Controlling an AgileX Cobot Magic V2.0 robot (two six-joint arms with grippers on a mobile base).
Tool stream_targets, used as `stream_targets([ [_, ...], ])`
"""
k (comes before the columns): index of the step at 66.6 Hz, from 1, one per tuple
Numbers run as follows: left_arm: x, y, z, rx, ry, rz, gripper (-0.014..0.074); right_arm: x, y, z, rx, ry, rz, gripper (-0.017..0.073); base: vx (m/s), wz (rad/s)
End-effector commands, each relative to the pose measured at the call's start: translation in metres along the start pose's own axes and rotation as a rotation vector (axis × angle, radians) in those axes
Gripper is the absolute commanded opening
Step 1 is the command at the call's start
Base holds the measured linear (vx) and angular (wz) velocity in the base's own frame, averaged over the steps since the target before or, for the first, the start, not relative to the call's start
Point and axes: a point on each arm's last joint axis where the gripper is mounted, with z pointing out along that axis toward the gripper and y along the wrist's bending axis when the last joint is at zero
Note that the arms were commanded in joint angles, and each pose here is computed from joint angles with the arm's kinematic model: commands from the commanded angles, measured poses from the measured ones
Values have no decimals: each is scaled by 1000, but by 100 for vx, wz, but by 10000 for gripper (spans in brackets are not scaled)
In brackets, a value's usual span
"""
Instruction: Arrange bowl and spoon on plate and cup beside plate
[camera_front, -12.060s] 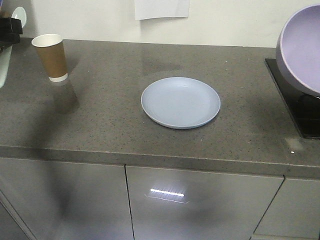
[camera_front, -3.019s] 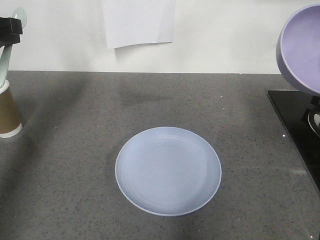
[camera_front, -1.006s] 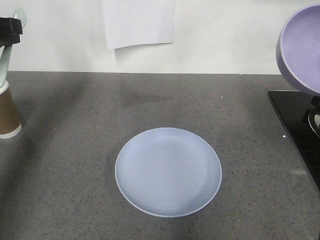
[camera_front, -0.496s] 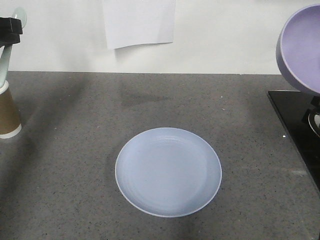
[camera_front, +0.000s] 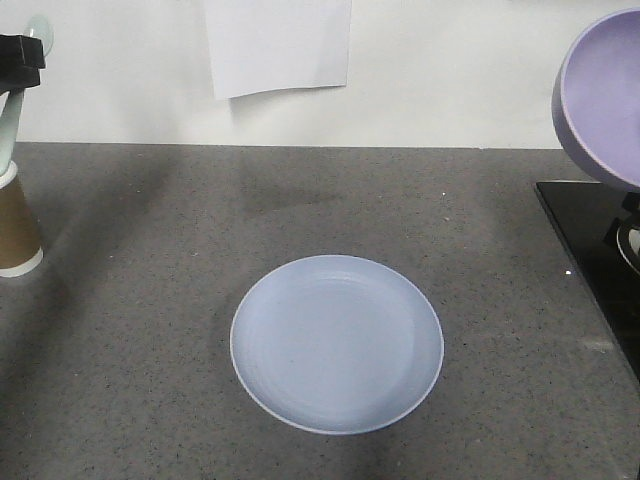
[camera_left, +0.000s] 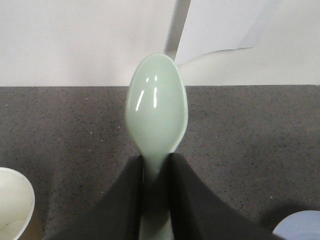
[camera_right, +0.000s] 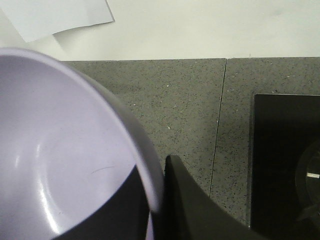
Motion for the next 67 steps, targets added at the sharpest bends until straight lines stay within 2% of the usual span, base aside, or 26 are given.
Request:
stream_targets([
  [1, -15, -6, -17, 13, -114, -6, -6, -11, 8, -14, -7, -101, -6, -6, 0, 0],
  [51, -15, -6, -17, 13, -114, -6, -6, -12, 9, -14, -15, -107, 2, -6, 0, 0],
  [56, -15, -6, -17, 13, -114, -6, -6, -14, 11, -13, -39, -126, 13, -6, 0, 0],
  [60, -15, -6, -17, 13, -114, -6, -6, -16, 13, -12, -73, -149, -8, -6, 0, 0],
  [67, -15, -6, -17, 13, -114, -6, -6, -19, 19, -7, -193, -174, -44, -6, 0, 0],
])
